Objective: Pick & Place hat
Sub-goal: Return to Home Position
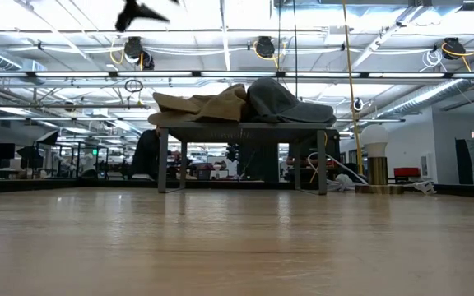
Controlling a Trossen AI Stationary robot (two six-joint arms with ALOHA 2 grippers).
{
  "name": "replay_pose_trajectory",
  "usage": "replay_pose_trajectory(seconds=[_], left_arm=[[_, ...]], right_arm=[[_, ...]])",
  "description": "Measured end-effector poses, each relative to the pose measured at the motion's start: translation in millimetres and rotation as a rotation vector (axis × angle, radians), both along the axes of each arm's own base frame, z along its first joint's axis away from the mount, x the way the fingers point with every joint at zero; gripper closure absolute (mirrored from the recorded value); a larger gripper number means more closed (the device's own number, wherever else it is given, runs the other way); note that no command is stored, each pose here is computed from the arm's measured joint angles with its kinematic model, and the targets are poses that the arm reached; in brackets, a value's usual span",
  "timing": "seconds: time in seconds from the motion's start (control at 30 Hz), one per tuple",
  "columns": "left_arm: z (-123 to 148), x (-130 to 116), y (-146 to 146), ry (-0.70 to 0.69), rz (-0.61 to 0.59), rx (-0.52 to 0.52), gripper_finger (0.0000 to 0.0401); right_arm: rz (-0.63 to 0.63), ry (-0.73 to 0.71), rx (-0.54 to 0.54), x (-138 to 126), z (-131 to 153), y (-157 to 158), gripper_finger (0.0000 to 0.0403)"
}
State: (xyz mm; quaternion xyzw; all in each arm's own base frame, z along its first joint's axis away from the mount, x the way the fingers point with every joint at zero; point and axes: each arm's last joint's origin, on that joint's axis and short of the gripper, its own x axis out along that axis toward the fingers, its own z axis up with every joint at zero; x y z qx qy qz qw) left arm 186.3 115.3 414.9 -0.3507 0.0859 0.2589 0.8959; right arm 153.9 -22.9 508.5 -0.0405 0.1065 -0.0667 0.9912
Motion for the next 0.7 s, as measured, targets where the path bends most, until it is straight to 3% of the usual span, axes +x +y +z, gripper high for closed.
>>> replay_pose_trajectory(seconds=[0.1, 0.2, 0.4, 0.7], left_arm=[[14.3, -15.0, -22.7, -0.02, -0.146, 0.155, 0.0197], [22.8, -25.0, -46.6, -0.025, -0.26, 0.327, 0.0206], [2.0, -30.1, -85.0, -0.094, -0.415, 0.545, 0.0219], [-65.5, -32.1, -102.3, -0.17, -0.451, 0.651, 0.0228]], right_arm=[[0.027, 0.027, 0.089, 5.7, -9.3, 0.4, 0.0177], [0.102, 0.05, 0.101, 13.4, -26.3, 1.4, 0.0177], [0.238, -0.081, 0.143, 26.7, -74.9, 3.6, 0.0177], [-0.024, -0.198, 0.085, 21.0, -180.3, 1.8, 0.0177]])
